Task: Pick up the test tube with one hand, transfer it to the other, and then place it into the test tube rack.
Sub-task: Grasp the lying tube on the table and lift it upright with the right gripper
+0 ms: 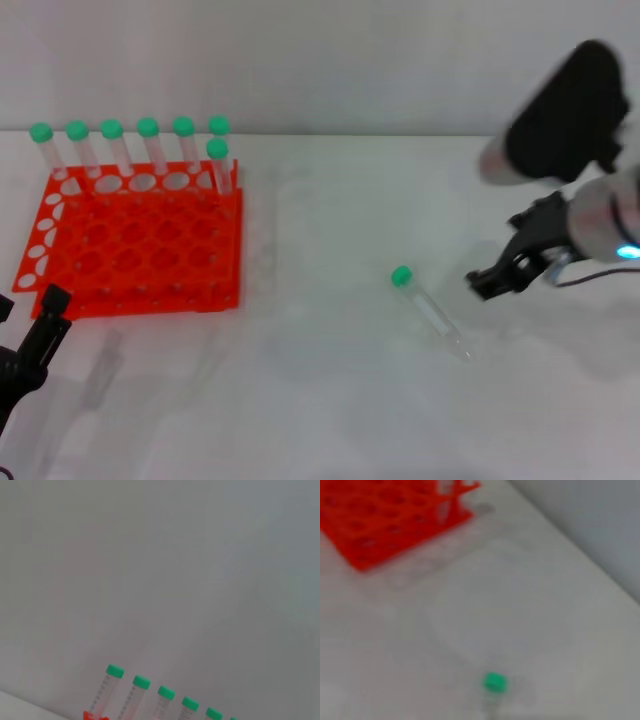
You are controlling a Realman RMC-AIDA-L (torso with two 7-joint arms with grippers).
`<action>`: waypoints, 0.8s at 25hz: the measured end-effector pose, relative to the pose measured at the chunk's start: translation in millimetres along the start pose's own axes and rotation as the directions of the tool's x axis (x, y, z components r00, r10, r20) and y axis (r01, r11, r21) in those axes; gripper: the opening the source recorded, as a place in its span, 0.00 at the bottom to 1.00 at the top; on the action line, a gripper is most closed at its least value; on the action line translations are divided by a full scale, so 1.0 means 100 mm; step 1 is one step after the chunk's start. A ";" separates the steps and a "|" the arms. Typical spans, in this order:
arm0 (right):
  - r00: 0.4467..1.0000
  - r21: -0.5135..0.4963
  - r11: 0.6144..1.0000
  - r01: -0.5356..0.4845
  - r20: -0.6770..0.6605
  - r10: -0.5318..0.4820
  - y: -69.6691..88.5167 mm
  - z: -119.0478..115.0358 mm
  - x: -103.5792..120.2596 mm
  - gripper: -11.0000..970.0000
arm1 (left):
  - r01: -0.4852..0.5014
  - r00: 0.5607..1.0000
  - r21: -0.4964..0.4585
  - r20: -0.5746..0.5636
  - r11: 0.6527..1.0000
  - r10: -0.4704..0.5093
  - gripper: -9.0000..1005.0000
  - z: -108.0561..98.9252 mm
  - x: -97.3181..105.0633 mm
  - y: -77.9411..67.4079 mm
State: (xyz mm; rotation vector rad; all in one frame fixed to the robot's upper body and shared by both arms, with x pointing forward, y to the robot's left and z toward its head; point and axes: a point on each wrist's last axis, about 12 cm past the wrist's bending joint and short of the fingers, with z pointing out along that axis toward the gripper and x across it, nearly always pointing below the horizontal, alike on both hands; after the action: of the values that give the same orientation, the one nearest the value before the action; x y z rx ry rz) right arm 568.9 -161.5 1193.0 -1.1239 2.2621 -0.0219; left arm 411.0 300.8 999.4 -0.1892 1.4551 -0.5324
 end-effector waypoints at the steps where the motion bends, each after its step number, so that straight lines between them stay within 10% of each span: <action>1: 1.000 -0.015 1.000 0.007 -0.006 -0.007 0.07 0.02 -0.06 0.82 | -0.001 1.000 -0.001 -0.001 1.000 0.001 0.89 0.00 0.00 0.00; 20: 0.981 -0.096 0.991 -0.095 -0.181 0.076 0.52 0.34 -0.36 0.81 | -0.010 1.000 0.007 0.018 1.000 0.010 0.89 0.08 -0.03 0.01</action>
State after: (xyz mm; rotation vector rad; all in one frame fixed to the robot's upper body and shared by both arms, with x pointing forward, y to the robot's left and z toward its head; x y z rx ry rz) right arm 566.1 -94.0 1170.0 -1.1156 2.4931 0.0330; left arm 419.0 301.4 1002.9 -0.1804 1.4363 -0.5260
